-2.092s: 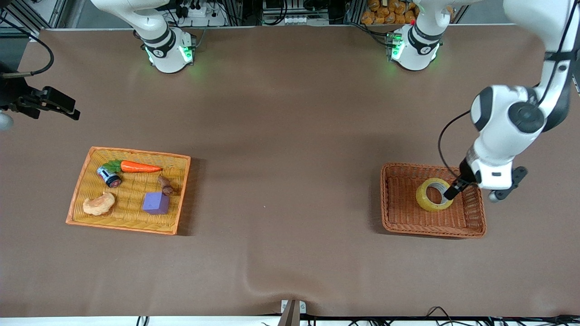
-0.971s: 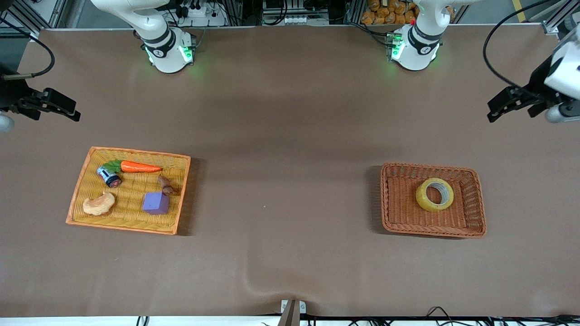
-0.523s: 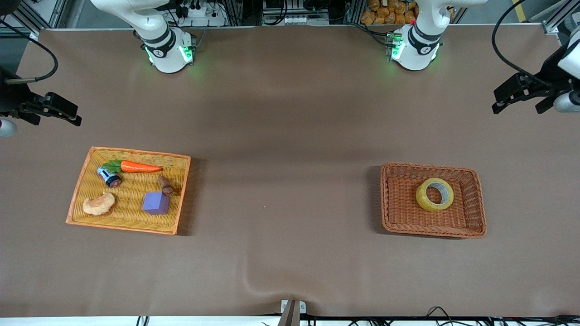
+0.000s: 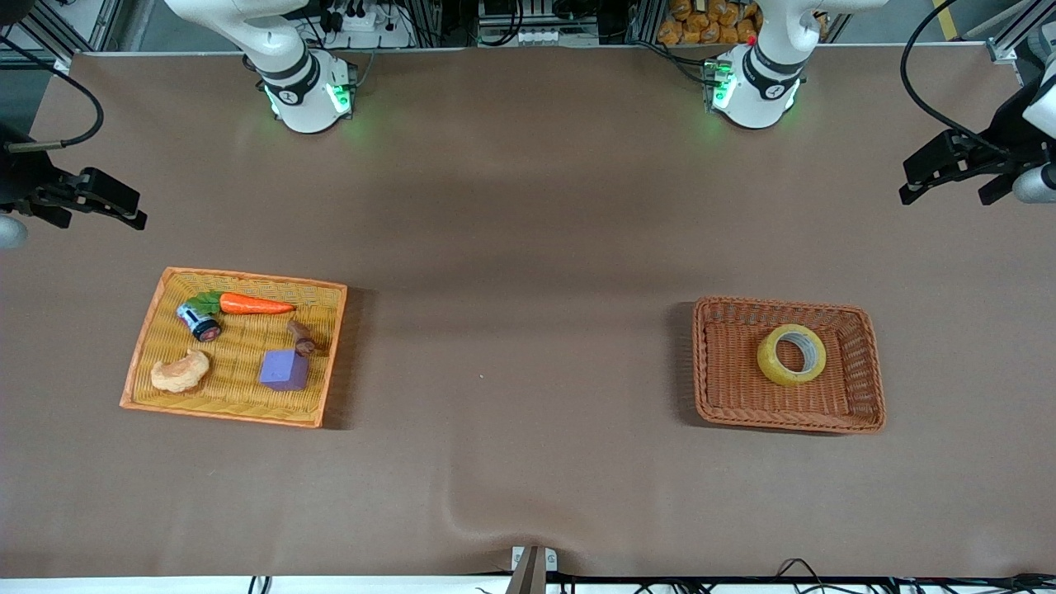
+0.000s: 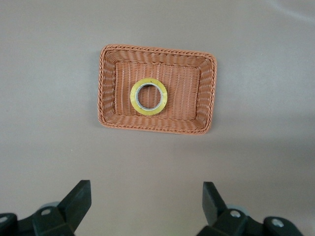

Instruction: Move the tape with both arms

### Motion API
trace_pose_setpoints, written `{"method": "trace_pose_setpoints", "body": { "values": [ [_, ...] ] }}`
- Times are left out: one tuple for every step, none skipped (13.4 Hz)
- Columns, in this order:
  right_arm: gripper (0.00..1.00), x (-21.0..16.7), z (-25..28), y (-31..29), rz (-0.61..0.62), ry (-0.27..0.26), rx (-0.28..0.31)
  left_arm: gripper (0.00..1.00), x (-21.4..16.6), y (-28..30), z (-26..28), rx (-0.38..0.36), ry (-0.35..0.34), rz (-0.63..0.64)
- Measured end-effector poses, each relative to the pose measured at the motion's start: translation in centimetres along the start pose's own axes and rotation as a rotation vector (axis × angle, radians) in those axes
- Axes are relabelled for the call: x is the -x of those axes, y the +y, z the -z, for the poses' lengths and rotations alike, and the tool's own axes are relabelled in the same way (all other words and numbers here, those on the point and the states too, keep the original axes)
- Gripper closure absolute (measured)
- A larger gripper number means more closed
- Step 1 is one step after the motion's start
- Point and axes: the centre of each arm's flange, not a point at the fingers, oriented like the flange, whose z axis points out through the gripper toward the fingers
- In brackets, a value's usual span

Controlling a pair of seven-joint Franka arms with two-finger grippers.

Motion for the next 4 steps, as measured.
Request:
{"method": "trace_pose_setpoints", "body": {
  "values": [
    [0.00, 0.00, 0.00, 0.00, 0.000, 0.000, 0.000, 0.00, 0.01, 0.14, -0.03, 0.000, -0.001, -0.009],
    [0.00, 0.00, 0.00, 0.01, 0.000, 0.000, 0.000, 0.00, 0.03, 0.34, -0.03, 0.000, -0.001, -0.024],
    [0.00, 0.00, 0.00, 0.01, 0.000, 0.000, 0.000, 0.00, 0.04, 0.48, -0.04, 0.000, -0.002, -0.032],
    [0.00, 0.00, 0.00, 0.01, 0.000, 0.000, 0.000, 0.00, 0.05, 0.51, -0.04, -0.001, -0.002, -0.037]
  ]
}}
